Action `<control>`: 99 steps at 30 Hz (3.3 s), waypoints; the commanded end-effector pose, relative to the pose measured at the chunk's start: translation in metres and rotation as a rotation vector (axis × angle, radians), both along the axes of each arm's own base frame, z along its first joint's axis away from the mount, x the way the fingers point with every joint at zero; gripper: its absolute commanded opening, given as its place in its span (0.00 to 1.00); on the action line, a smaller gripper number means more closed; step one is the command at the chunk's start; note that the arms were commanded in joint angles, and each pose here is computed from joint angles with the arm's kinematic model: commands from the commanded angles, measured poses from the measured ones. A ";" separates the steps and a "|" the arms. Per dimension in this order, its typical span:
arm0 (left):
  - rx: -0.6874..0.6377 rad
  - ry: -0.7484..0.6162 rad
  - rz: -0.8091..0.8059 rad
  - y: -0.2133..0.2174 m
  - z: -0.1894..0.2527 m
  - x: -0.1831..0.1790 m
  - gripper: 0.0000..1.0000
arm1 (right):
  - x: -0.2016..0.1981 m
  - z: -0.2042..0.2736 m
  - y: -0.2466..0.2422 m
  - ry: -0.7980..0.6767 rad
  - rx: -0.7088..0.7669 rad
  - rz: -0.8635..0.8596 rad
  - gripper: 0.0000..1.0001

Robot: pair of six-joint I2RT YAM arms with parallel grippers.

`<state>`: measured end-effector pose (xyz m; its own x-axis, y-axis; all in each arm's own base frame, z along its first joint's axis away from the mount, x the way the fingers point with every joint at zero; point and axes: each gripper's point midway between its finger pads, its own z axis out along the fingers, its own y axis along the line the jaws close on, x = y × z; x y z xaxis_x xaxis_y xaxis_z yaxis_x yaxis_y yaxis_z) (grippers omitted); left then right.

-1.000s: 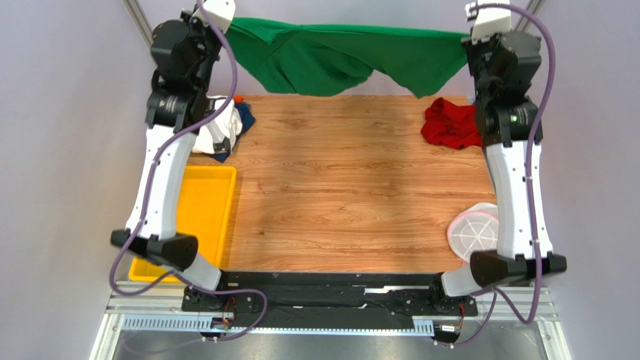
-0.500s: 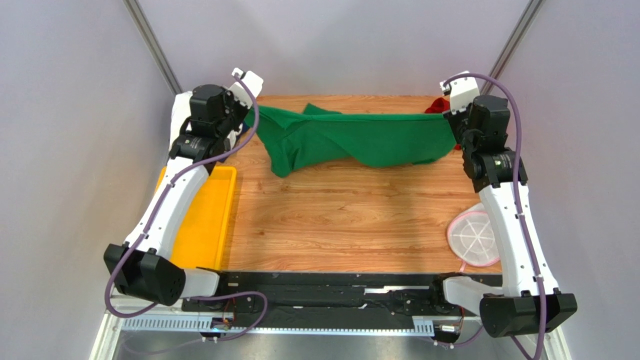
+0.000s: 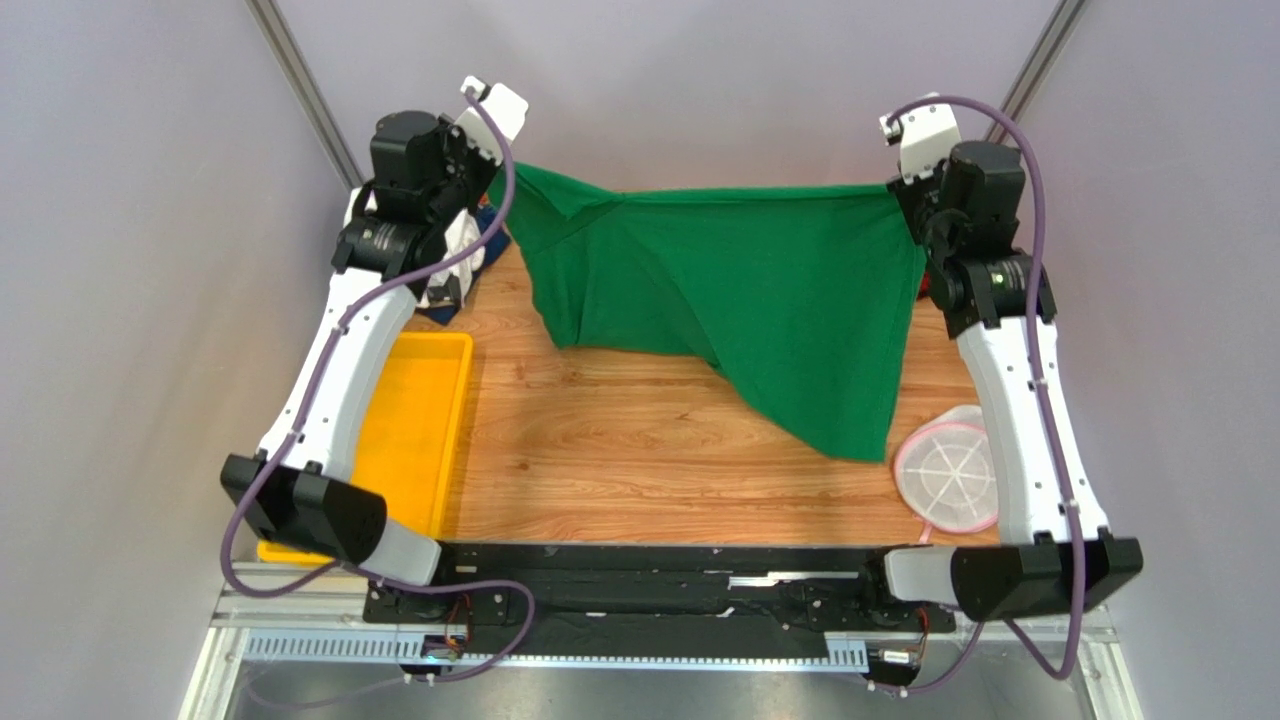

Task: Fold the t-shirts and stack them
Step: Flatten out the tshirt

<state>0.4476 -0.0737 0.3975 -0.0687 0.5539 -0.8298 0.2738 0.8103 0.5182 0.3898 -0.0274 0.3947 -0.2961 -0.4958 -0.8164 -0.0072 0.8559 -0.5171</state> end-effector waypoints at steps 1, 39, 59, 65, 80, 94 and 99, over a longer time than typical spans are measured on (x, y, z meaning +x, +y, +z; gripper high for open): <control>-0.012 -0.086 0.095 0.019 0.040 0.028 0.00 | 0.026 0.038 -0.012 -0.082 -0.030 -0.038 0.00; -0.199 -0.592 0.200 0.079 0.214 -0.178 0.00 | -0.117 0.155 -0.003 -0.422 0.152 0.026 0.00; -0.239 -0.714 0.296 0.076 0.255 0.049 0.00 | 0.074 0.214 -0.018 -0.594 0.134 -0.066 0.00; -0.229 -0.681 0.290 0.078 0.254 0.027 0.00 | 0.050 0.223 -0.013 -0.628 0.155 -0.040 0.00; -0.001 0.073 -0.136 -0.035 -0.094 -0.023 0.00 | -0.003 -0.074 0.020 0.029 0.186 0.104 0.00; 0.282 0.686 -0.379 -0.027 -0.260 -0.166 0.00 | -0.097 -0.249 0.043 0.645 0.080 0.346 0.00; 0.341 0.813 -0.409 -0.017 -0.272 -0.205 0.00 | -0.111 -0.266 0.039 0.694 0.057 0.346 0.00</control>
